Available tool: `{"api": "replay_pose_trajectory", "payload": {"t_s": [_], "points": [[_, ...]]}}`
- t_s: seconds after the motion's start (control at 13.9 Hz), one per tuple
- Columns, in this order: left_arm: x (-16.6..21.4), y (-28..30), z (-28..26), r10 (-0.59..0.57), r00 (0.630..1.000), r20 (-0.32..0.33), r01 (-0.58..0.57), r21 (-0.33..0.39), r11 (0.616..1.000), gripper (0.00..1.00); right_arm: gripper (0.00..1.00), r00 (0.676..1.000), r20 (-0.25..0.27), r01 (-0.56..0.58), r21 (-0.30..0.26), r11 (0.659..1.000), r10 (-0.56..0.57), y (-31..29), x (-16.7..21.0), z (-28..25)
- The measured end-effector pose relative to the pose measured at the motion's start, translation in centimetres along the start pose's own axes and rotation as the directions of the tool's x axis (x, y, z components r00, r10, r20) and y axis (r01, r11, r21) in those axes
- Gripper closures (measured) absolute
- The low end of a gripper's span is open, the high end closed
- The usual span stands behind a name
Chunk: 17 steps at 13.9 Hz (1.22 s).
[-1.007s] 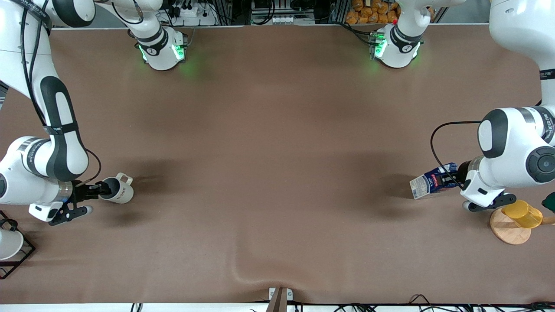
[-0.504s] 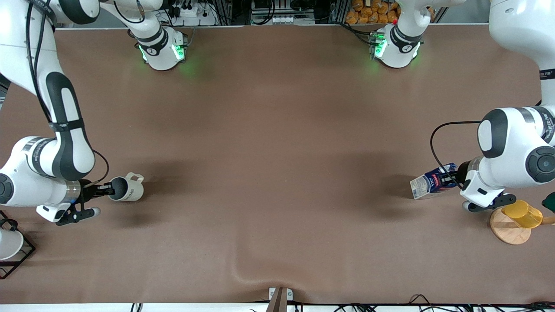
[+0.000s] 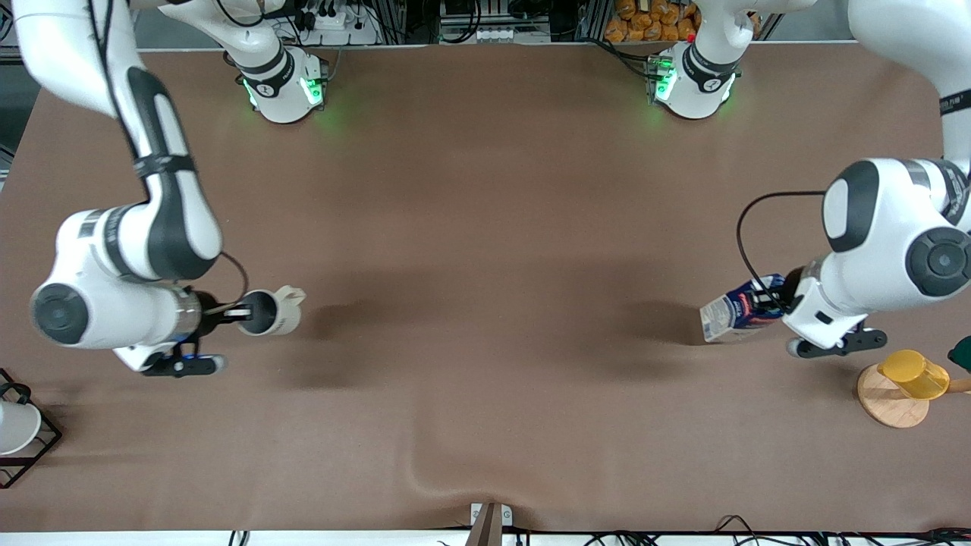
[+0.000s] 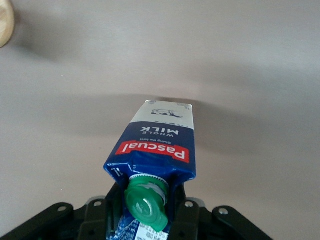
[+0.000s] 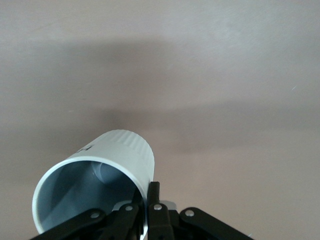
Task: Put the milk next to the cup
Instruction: 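Carry the mug and milk carton toward the table center with both grippers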
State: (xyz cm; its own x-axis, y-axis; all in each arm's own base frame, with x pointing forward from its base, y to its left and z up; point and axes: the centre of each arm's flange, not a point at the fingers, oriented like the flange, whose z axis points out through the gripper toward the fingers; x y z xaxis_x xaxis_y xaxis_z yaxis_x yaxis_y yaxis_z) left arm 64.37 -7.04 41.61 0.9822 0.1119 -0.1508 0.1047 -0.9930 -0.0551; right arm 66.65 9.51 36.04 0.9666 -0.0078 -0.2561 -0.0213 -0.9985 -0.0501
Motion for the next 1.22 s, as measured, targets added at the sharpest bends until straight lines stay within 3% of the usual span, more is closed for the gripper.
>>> {"api": "replay_pose_trajectory", "payload": {"t_s": [0.29,0.72,1.22], "points": [[-2.4,3.2,-3.6,0.062,0.998,0.005,-0.062,-0.009,0.998,0.57,0.96,0.991,0.014,-0.131,0.081,0.988,0.130,-7.8,-1.5,-0.4],[-3.6,6.2,-4.4,0.116,0.993,0.010,-0.116,-0.017,0.993,0.58,0.96,0.944,-0.098,-0.299,0.145,0.943,0.315,-23.4,-4.7,2.4],[-5.7,10.5,-5.3,0.145,0.989,0.033,-0.145,-0.023,0.989,0.58,0.96,0.903,-0.139,-0.378,0.195,0.905,0.407,-33.3,-7.2,10.0]]}}
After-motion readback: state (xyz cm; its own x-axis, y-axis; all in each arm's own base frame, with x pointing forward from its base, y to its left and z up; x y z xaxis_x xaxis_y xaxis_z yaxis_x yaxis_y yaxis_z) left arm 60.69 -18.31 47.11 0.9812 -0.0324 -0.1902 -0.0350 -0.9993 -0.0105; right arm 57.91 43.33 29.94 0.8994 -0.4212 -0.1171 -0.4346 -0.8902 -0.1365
